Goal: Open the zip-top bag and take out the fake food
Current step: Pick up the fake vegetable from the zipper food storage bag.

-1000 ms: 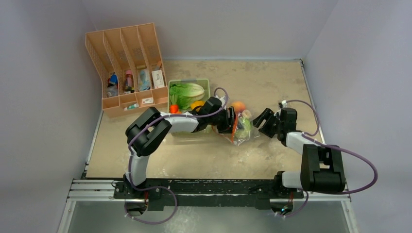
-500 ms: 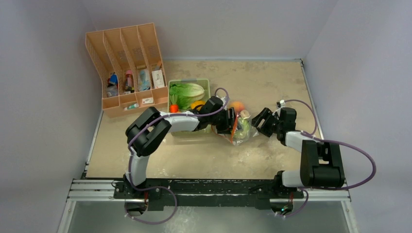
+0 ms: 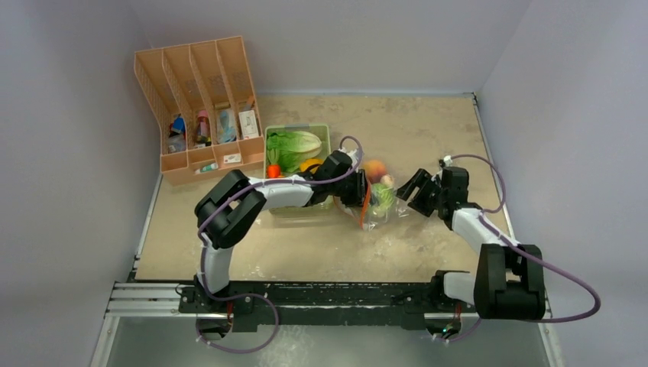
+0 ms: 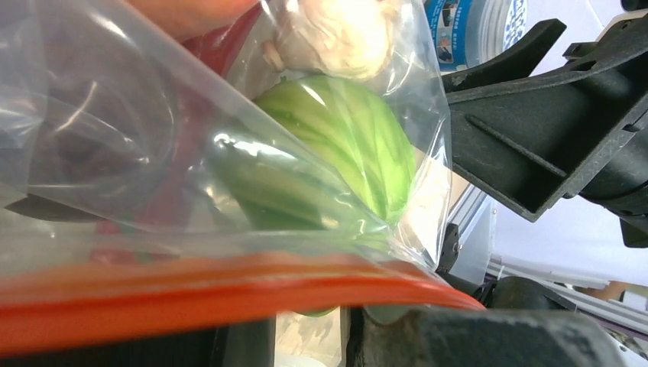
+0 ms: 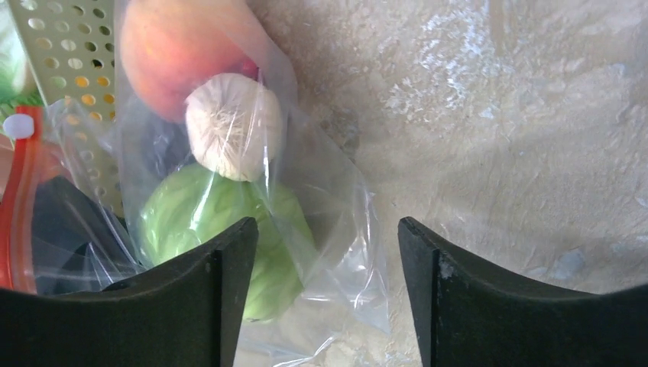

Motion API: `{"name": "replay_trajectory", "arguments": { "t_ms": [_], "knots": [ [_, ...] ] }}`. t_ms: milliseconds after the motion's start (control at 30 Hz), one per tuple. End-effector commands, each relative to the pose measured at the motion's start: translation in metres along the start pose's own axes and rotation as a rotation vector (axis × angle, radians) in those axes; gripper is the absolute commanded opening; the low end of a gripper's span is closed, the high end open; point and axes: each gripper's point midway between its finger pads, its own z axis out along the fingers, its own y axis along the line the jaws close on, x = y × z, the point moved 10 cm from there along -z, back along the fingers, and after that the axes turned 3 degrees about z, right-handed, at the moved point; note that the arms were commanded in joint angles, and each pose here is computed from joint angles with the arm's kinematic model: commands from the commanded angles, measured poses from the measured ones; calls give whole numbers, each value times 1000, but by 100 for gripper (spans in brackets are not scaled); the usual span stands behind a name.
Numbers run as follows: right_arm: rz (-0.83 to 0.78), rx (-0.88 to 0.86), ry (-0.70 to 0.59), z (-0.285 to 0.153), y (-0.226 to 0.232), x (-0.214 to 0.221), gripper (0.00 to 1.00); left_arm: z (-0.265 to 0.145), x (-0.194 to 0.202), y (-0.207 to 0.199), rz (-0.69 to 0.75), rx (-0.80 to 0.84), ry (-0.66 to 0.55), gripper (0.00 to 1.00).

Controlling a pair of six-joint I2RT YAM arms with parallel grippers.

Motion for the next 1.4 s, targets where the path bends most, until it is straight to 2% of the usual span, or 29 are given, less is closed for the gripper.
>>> {"name": "replay_trajectory", "arguments": {
  "t_ms": [0, 133, 167, 233, 333, 367, 833, 1067, 1267, 1367],
  "knots": [
    [-46, -12, 72, -2, 6, 2, 68, -25, -32, -51, 131, 133, -156, 6],
    [-57, -93, 144, 11, 2, 8, 58, -26, -33, -53, 127, 141, -159, 4],
    [-56, -114, 154, 13, 2, 10, 52, -27, -33, -54, 128, 143, -159, 2],
    [-54, -132, 165, 14, 1, 12, 36, -28, -34, -54, 131, 130, -161, 0],
    [-55, -99, 139, 12, -1, 12, 4, -33, -38, -43, 149, 21, -151, 0],
    [-42, -83, 141, 10, -1, 13, 0, -36, -39, -39, 158, -17, -147, 0],
    [16, 164, -87, -10, -4, -4, 0, -69, -45, -23, 204, -196, -140, 1],
    [4, 246, -143, -15, -8, -10, 0, -75, -46, -20, 224, -252, -135, 1],
    [-14, 239, -123, -12, -7, -12, 0, -88, -50, -8, 287, -477, -126, 3],
    [-7, 252, -128, -12, -6, -15, 0, -95, -52, -11, 295, -491, -152, 4]
  ]
}}
